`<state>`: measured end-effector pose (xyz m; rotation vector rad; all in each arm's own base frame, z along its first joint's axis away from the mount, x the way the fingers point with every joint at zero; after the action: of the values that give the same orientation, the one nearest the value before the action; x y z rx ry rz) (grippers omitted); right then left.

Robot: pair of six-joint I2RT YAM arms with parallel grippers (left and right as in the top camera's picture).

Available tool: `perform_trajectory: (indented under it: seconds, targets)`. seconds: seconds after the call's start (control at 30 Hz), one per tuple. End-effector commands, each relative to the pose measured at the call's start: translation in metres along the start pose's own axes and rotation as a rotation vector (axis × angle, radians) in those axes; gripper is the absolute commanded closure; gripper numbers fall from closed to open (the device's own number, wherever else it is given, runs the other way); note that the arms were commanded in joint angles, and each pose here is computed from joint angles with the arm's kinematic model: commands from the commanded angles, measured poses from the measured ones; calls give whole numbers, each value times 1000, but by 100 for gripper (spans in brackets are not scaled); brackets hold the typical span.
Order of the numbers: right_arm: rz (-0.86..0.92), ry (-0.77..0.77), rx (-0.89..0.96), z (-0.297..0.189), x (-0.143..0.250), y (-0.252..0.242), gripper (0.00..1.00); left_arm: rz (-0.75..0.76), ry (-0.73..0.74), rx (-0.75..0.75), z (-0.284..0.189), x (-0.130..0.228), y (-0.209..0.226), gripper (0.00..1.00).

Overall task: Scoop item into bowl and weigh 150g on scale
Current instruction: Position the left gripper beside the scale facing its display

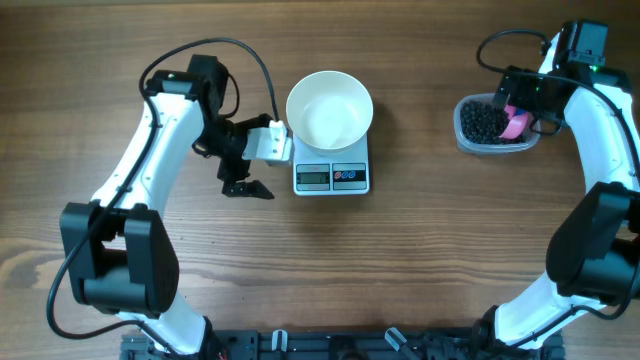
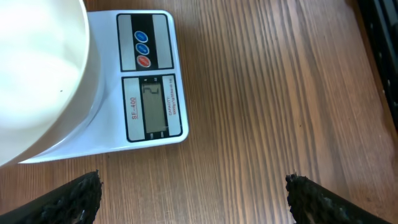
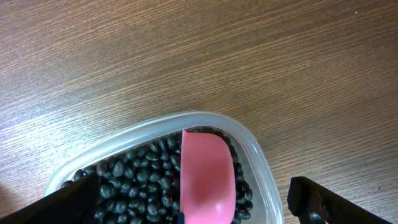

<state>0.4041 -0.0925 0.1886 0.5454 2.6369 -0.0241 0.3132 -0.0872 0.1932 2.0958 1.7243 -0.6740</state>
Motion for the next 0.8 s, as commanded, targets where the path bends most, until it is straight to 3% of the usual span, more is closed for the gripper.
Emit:
perform_trajectory:
  seconds: [0.0, 0.33, 0.77]
  targets:
    - [2, 23, 22, 10, 4, -2, 0, 53, 38, 24, 4, 2, -3, 0]
    - [2, 23, 22, 10, 4, -2, 0, -4, 72, -67, 4, 6, 12, 0]
    - [2, 23, 22, 10, 4, -2, 0, -2, 72, -71, 4, 6, 13, 0]
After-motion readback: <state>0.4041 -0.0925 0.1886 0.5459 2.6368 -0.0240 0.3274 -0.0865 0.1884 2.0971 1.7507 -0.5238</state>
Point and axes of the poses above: each gripper's point midway between its finger pads, its own z axis out along the fingers, its own y axis along the line the jaws close on, x = y × z, the point moved 9 cm from there along -z, back along the fingers, and after that the axes turned 3 degrees about z, right-handed, at the moved point
